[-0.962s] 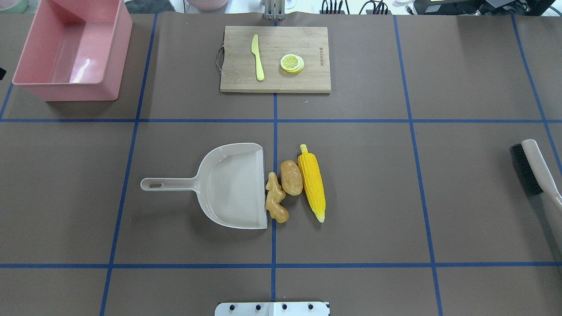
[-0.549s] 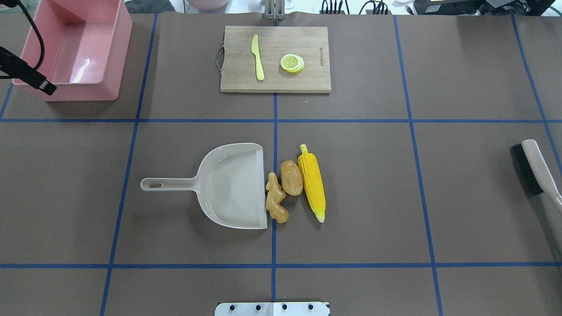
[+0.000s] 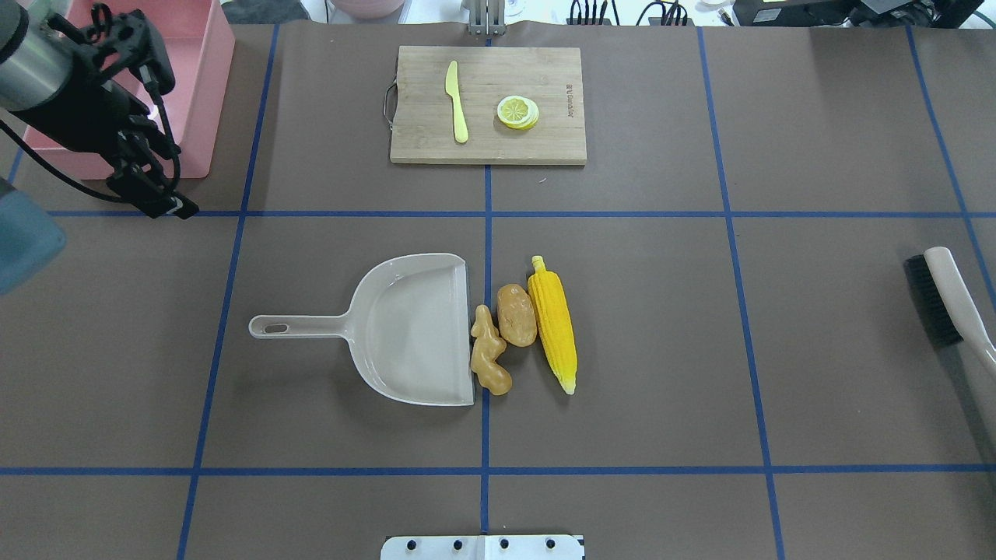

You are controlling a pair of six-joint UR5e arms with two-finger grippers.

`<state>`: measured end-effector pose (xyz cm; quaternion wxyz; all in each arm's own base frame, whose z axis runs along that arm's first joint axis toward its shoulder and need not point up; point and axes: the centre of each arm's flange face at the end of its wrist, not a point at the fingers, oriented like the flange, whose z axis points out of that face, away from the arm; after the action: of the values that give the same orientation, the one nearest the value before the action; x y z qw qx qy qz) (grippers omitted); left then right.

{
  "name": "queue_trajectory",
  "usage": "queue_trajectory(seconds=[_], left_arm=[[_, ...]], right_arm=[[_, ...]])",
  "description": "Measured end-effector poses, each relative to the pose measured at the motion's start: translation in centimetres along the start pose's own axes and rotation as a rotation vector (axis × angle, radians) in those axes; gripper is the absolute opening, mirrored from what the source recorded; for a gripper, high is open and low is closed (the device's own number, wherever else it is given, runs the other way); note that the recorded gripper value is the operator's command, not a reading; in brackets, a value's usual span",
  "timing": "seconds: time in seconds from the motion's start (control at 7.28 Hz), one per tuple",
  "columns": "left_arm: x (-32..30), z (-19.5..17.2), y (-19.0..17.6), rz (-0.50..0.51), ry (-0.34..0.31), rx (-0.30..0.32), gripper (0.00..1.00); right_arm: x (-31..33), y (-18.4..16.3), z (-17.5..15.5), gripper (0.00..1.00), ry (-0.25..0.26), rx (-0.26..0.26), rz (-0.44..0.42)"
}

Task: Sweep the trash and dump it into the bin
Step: 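Move the left gripper down to the white dustpan handle, then close the left gripper on the dustpan handle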

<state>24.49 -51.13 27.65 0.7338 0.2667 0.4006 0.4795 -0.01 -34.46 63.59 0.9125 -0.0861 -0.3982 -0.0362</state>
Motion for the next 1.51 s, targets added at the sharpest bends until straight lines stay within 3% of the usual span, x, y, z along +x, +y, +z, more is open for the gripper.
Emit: queue_trajectory(seconds=[0.55,1.1,1.51], left_arm=[[6.3,4.2,-3.8,0.228,-0.013,-0.021,0.99],[12.3,9.0,-5.2,0.343,-0.027,-0.075,0.98],[14.8,13.1,-4.4,0.381,-0.038,-0.146,0.98]], right_arm=[[0.7,0.9,4.5,0.97,-0.011,0.056,0.016],[-1.4,1.5,8.1,0.97,-0.022,0.059,-0.004],[-1.7,1.4,10.4,0.89,-0.015,0.068,-0.018]])
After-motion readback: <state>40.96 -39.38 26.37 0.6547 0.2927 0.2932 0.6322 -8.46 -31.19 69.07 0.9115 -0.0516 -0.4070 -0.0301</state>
